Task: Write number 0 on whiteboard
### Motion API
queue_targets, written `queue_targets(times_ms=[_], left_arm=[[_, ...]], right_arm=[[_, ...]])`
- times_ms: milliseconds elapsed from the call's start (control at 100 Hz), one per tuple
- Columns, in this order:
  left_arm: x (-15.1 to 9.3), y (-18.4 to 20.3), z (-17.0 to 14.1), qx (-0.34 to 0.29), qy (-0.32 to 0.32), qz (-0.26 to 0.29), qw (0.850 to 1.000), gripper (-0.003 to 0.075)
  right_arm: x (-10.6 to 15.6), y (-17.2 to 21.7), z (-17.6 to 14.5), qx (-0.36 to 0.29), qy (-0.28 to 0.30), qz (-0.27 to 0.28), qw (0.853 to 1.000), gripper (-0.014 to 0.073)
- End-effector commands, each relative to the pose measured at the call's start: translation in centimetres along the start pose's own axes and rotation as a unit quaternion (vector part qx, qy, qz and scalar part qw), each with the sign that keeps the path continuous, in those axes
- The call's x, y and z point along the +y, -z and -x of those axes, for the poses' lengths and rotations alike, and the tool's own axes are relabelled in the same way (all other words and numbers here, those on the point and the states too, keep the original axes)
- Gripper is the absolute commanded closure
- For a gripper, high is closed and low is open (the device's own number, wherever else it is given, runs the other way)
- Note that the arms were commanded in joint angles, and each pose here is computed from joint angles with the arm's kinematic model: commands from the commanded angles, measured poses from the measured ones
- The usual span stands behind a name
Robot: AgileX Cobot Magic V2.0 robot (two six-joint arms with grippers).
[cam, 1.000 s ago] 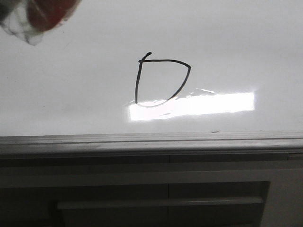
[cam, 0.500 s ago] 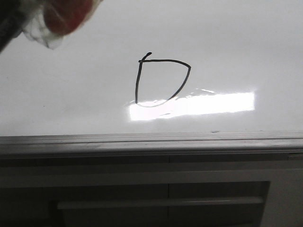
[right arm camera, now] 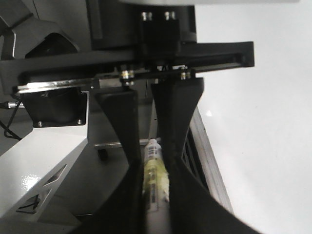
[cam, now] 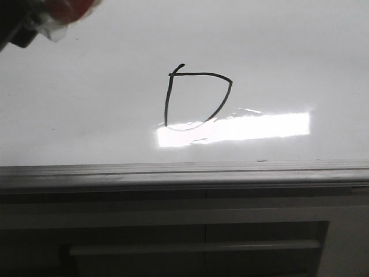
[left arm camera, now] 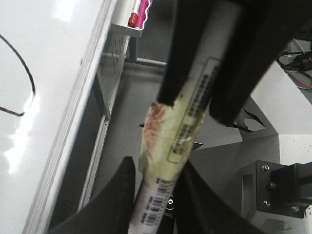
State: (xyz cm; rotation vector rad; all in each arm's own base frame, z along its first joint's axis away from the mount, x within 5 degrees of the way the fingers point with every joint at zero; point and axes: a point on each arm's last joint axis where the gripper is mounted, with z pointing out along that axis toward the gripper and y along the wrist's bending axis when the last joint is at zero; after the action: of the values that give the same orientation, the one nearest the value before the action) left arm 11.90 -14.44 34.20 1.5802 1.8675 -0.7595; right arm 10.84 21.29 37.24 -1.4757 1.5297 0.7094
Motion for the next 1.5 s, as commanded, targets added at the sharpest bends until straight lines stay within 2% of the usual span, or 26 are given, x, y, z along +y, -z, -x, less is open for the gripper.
queue_targets(times_ms=[0, 210, 270, 340, 440, 490, 530, 560, 640, 730, 780, 880, 900, 1140, 1290, 1490], left_arm=[[0.3, 0.7, 1.2, -0.042, 0.012, 0.025, 0.999, 0.0738], [0.3, 0.7, 1.3, -0.043, 0.011, 0.028, 0.999, 0.074], [0.4, 0.7, 1.4, -0.049, 0.014, 0.032, 0.998, 0.074], [0.7, 0.7, 1.6, -0.061, 0.028, 0.046, 0.997, 0.074], [1.3, 0.6, 1.7, -0.085, 0.065, 0.075, 0.991, 0.074], [1.7, 0.5, 1.7, -0.098, 0.083, 0.092, 0.987, 0.074], [2.0, 0.4, 1.6, -0.113, 0.103, 0.107, 0.983, 0.074], [2.3, 0.3, 1.6, -0.123, 0.12, 0.117, 0.978, 0.074], [3.2, -0.1, 1.1, -0.157, 0.185, 0.152, 0.958, 0.074], [4.4, -0.6, 0.1, -0.2, 0.262, 0.199, 0.923, 0.074], [4.9, -0.8, -0.4, -0.218, 0.284, 0.223, 0.907, 0.074], [5.6, -1.1, -1.6, -0.247, 0.328, 0.254, 0.876, 0.074], [5.7, -1.3, -1.8, -0.249, 0.334, 0.257, 0.872, 0.074], [7.1, -3.6, -2.8, -0.213, 0.371, 0.254, 0.867, 0.074], [8.1, -5.1, -3.4, -0.2, 0.405, 0.254, 0.855, 0.074], [9.0, -6.6, -4.1, -0.177, 0.428, 0.252, 0.85, 0.074]], right_arm=[[-0.1, 1.3, 1.8, -0.049, -0.01, -0.014, 0.999, 0.0664], [-0.1, 1.3, 1.8, -0.05, -0.011, -0.014, 0.999, 0.0662], [-0.2, 1.6, 1.9, -0.056, -0.01, -0.02, 0.998, 0.0632], [-0.5, 2.1, 2.1, -0.068, -0.012, -0.036, 0.997, 0.0513], [-1.3, 3.8, 2.4, -0.097, -0.025, -0.077, 0.992, 0.0228], [-1.6, 4.9, 2.6, -0.113, -0.025, -0.101, 0.988, 0.0114], [-1.8, 6.1, 2.7, -0.126, -0.026, -0.121, 0.984, 0.0056], [-2.0, 6.9, 2.8, -0.135, -0.025, -0.136, 0.981, 0.0044], [-2.2, 9.2, 2.7, -0.161, -0.042, -0.176, 0.97, 0.007], [-1.8, 11.2, 2.0, -0.175, -0.051, -0.207, 0.961, 0.0167], [-1.3, 11.9, 1.3, -0.177, -0.055, -0.215, 0.959, 0.0278], [0.0, 12.5, -0.7, -0.173, -0.058, -0.222, 0.958, 0.0627], [0.1, 12.5, -1.0, -0.174, -0.06, -0.223, 0.957, 0.0669], [0.7, 11.8, -4.9, -0.18, -0.076, -0.268, 0.943, 0.0664], [0.6, 11.7, -5.1, -0.181, -0.078, -0.275, 0.941, 0.0664], [0.6, 11.7, -5.1, -0.181, -0.078, -0.275, 0.941, 0.0664]])
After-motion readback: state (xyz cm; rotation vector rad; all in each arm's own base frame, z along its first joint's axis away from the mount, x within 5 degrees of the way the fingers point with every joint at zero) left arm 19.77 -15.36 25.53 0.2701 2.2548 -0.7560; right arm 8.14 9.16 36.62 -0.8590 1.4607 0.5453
